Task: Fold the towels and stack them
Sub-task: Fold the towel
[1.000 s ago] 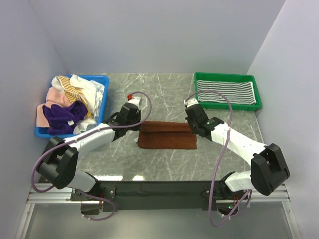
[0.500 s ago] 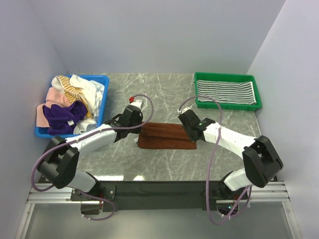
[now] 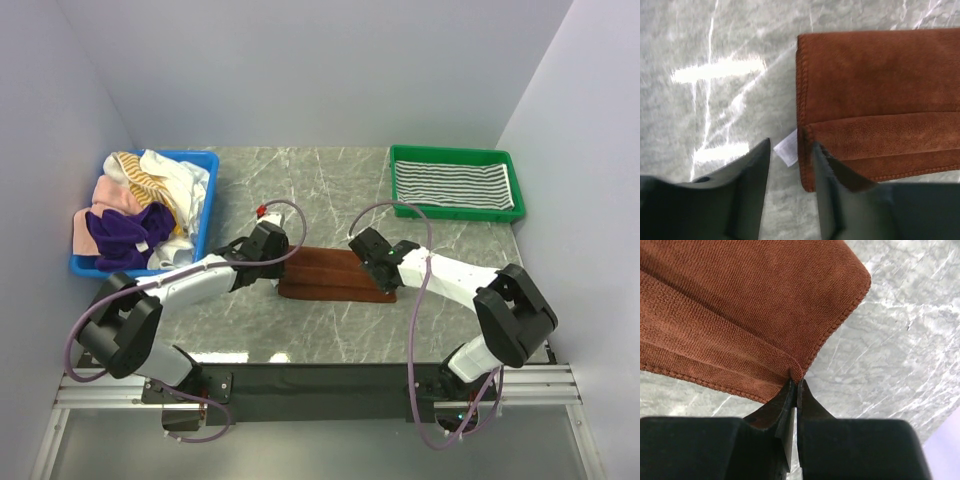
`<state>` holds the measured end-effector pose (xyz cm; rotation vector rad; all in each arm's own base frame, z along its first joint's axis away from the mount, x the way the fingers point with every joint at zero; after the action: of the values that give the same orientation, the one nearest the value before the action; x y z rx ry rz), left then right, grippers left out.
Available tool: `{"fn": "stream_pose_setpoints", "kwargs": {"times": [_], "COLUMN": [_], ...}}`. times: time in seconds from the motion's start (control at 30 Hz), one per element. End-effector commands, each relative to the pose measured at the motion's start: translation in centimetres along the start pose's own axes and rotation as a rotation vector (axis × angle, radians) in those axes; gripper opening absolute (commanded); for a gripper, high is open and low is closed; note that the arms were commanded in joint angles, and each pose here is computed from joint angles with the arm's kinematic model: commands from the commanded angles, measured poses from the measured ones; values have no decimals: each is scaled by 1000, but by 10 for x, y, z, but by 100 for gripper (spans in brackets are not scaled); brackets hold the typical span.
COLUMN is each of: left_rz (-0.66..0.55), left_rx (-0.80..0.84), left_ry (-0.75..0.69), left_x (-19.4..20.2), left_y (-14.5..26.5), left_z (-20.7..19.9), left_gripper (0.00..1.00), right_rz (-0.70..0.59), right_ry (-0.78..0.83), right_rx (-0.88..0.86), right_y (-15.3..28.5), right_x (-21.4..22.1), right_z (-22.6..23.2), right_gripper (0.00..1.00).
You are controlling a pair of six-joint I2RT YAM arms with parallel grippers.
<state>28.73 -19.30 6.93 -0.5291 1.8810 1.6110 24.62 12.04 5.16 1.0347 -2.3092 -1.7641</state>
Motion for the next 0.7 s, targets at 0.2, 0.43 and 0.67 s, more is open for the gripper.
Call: {"fn": "stream_pose_setpoints", "kwargs": {"times": [0.2, 0.43, 0.67], "left_rz": [-85, -202, -168], "left_rx": [18, 78, 140], "left_ry": [80, 242, 271], "left_x": [-10, -34, -64], "left_y": [40, 80, 71], "left_z": [-5, -4, -36], "left_gripper": [77, 84, 75], "right_rz": [-138, -332, -360], "right_ry": [-38, -275, -539], "right_rx": [-17, -114, -149], "right_y": [50, 86, 73], "right_x": [-22, -53, -80], "right_z": [-10, -7, -4], "right_gripper": [48, 49, 45]}}
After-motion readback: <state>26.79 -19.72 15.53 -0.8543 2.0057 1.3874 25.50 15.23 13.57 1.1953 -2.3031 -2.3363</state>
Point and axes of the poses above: each gripper's point midway between its finger pads, its own y axis back along the fingers, its own z axis along the line the jaws close on, x = y × z, the point moved 1 cm from there along y, back along the fingers, and after that the axes turned 4 degrees about -y, right-handed, at the moved point
